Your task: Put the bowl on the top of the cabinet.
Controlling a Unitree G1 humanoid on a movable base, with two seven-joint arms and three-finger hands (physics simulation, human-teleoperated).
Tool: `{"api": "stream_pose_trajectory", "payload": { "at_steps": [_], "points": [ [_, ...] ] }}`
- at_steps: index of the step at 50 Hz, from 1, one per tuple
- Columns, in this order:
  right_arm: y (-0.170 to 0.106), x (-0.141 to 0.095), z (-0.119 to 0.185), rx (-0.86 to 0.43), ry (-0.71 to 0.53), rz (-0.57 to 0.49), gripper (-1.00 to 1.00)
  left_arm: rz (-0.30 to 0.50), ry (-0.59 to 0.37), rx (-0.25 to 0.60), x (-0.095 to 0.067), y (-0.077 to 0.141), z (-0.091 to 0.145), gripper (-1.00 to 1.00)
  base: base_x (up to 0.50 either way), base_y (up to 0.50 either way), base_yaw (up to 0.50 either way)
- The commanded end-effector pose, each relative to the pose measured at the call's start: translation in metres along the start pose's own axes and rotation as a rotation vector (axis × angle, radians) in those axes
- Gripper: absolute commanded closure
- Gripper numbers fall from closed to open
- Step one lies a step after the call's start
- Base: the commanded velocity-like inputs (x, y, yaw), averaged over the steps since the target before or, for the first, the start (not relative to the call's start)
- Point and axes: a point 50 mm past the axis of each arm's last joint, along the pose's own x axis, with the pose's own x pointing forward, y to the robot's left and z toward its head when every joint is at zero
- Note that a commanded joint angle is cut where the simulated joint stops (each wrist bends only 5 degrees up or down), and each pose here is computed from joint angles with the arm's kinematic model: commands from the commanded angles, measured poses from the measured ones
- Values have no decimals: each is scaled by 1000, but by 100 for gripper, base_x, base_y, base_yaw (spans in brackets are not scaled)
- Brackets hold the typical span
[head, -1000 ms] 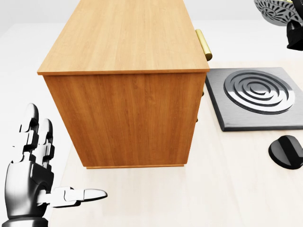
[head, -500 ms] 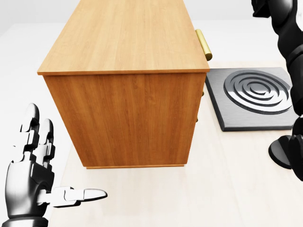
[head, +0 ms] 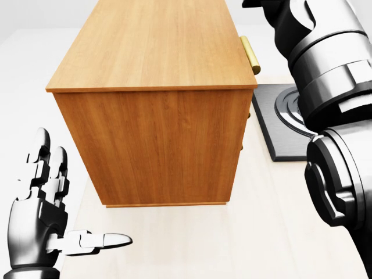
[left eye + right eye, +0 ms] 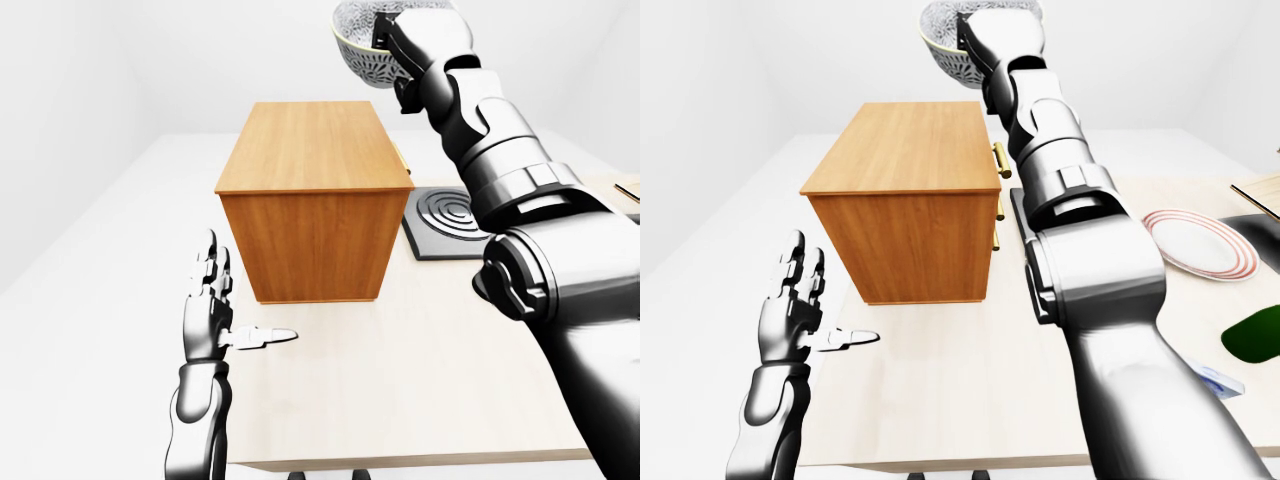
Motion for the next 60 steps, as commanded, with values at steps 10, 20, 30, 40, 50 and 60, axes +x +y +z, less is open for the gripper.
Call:
{"api": "stream_pose_trajectory", "payload": {
  "at_steps": [10,20,30,40,50,60],
  "points": [
    [3,2,50,19,-121,-17,100,9,-11,-3,2,2,2,-100,0,0,0],
    [9,1,62,14,-152,0,100,11,-15,-5,2,2,3,-100,0,0,0],
    [23,-2,67,12,-164,39,100,5,-9,-5,1,1,2,-100,0,0,0],
    [37,-5,65,4,-160,69,100,-1,-7,-5,0,1,1,-100,0,0,0],
    [47,-7,62,1,-154,96,100,-6,-6,-5,0,0,2,-100,0,0,0],
    [54,-9,58,-5,-148,118,100,-8,8,-4,0,0,-2,-100,0,0,0]
  ]
}}
